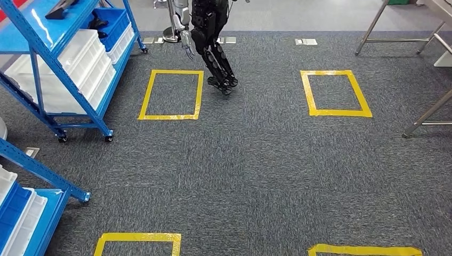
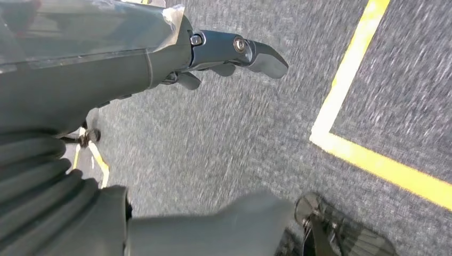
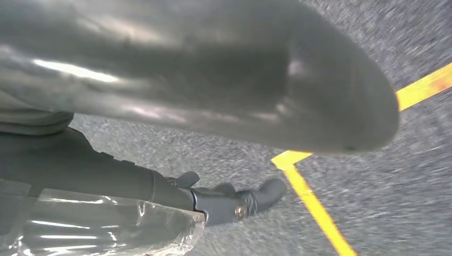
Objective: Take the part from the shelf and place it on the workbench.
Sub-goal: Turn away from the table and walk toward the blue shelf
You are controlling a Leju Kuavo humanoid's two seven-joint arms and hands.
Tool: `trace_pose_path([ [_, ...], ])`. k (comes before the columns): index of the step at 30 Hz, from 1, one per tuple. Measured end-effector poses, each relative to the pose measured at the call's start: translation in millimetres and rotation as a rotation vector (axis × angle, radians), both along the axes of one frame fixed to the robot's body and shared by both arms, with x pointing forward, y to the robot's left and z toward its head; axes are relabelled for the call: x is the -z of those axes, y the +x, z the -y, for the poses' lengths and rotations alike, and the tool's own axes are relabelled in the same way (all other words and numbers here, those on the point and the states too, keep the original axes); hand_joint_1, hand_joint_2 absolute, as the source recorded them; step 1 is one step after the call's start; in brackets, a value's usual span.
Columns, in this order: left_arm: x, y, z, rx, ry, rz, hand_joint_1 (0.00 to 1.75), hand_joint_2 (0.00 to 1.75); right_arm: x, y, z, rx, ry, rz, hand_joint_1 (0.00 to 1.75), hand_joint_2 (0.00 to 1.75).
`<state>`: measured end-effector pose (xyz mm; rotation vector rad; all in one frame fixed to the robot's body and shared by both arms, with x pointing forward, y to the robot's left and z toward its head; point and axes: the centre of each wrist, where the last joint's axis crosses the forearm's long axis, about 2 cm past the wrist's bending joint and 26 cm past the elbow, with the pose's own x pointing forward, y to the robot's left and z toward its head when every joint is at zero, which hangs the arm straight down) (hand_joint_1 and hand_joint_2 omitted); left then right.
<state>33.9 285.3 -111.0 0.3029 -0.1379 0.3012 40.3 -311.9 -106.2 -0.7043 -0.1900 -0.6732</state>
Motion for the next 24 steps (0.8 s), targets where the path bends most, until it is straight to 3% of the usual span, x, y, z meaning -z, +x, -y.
trace_pose_path([
  [24,-0.4,-0.4,12.0,-0.046,-0.014,-0.014,0.00,1.75,-0.8,4.1,9.9,-0.050,-0.023,0.015,0.00,0.00],
])
